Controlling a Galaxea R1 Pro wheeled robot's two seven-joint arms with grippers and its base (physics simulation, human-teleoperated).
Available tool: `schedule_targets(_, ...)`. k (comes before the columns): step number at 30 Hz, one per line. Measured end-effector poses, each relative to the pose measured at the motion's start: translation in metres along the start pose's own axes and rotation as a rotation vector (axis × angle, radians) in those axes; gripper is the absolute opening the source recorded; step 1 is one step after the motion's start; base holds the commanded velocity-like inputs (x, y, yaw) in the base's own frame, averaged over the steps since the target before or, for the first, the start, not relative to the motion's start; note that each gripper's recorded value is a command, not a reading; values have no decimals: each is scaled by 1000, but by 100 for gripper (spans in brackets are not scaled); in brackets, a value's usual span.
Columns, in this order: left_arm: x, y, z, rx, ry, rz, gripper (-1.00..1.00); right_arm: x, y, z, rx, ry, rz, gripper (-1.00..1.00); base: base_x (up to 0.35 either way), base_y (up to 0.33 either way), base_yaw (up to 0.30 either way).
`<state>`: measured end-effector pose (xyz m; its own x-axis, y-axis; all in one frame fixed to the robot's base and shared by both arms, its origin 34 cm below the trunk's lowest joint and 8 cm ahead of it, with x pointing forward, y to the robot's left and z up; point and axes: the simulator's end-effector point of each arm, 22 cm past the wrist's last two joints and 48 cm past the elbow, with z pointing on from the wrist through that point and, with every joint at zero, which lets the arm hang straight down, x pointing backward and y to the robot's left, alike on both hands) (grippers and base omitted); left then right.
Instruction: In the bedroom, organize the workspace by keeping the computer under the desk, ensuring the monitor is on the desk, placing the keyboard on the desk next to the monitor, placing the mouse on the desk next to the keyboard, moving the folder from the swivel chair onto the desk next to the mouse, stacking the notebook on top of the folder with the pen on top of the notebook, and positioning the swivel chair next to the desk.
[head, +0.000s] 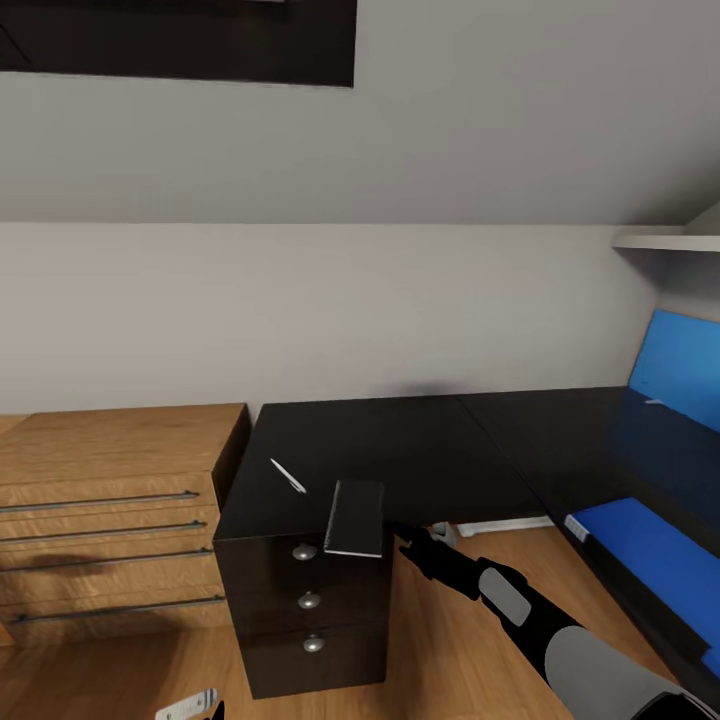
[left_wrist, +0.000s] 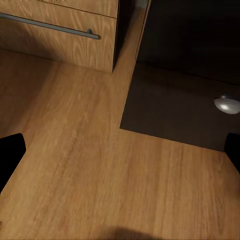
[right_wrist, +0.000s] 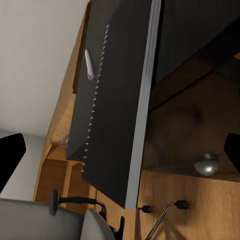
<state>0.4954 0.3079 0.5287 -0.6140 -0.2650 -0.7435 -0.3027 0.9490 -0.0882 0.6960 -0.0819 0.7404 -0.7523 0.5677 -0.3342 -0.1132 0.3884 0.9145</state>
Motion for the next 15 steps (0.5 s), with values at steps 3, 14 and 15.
schedule_targets(3, 0, 0, 0, 0, 0, 0, 100, 0, 0, 0, 1, -1, -1, 100, 8, 79, 0)
schedule_targets(14, 0, 0, 0, 0, 1, 0, 100, 0, -1, 1, 5, -2, -1, 100, 1, 82, 0)
schedule_targets(15, 0, 0, 0, 0, 1, 1, 100, 0, -1, 1, 6, -2, -1, 100, 0, 11, 0)
